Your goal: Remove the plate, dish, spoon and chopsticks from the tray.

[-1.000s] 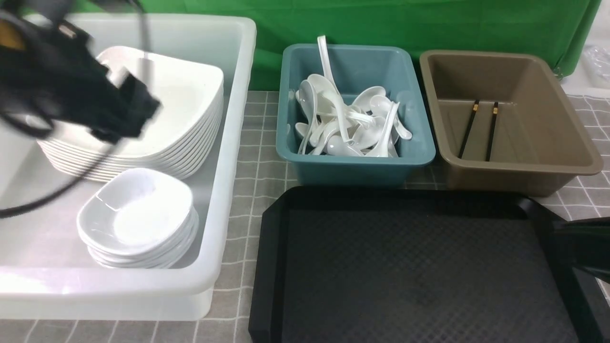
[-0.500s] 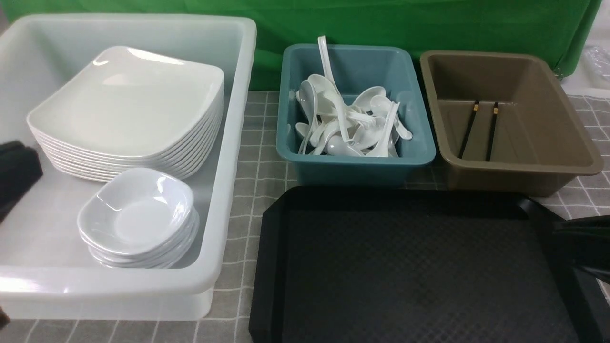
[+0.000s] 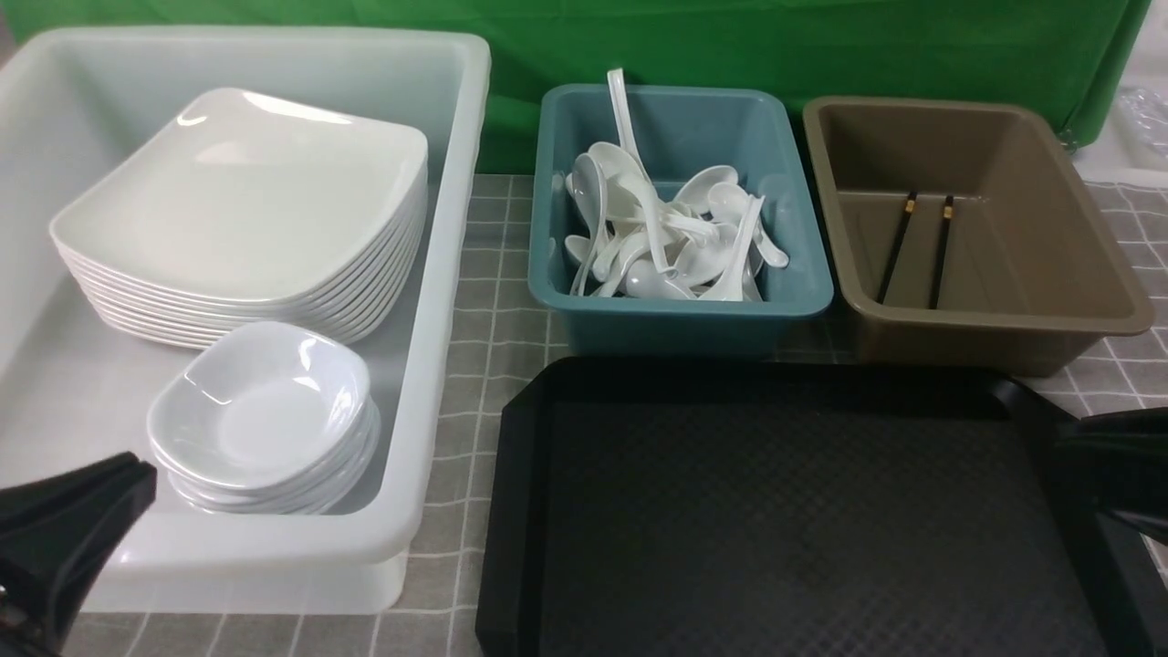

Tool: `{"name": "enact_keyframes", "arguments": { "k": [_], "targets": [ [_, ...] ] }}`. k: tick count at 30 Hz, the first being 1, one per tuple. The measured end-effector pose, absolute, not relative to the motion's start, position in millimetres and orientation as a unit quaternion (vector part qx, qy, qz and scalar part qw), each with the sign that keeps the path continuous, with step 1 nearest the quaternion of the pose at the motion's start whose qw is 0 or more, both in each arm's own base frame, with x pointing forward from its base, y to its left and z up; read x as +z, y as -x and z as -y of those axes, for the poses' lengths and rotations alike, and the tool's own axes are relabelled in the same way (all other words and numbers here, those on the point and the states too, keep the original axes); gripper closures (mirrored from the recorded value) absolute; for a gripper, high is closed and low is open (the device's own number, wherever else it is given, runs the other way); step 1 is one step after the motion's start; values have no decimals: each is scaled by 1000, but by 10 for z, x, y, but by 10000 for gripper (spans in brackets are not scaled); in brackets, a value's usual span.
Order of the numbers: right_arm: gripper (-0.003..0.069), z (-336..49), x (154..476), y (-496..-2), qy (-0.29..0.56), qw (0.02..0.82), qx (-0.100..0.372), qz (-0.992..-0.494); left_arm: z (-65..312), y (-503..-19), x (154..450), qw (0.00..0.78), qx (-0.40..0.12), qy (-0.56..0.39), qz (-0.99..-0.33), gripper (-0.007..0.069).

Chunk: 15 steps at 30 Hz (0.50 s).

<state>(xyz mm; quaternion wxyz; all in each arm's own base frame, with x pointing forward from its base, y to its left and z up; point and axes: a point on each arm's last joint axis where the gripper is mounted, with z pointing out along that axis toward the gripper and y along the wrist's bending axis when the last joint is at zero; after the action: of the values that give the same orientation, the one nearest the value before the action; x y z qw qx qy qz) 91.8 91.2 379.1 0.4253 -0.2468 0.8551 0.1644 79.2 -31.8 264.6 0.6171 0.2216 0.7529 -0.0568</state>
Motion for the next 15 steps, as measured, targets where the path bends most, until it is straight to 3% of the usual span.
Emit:
{"name": "enact_keyframes", "arguments": {
  "k": [3, 5, 9, 13, 15],
  "targets": [
    [526, -872, 3799, -962, 232, 435, 151, -857, 317, -794, 2558, 607, -56, -226, -760, 614],
    [534, -741, 3844, -1069, 196, 472, 108, -852, 318, -793, 2498, 600, -54, -227, -765, 614],
    [617, -543, 3809, -1074, 161, 512, 96, -839, 316, -792, 2429, 592, -53, -229, -771, 614],
    [642, -378, 3549, -1009, 167, 554, 68, -813, 316, -790, 2384, 587, -53, -229, -775, 614],
    [642, -235, 3169, -935, 142, 584, 36, -798, 316, -790, 2374, 586, -53, -230, -776, 614]
  ]
}}
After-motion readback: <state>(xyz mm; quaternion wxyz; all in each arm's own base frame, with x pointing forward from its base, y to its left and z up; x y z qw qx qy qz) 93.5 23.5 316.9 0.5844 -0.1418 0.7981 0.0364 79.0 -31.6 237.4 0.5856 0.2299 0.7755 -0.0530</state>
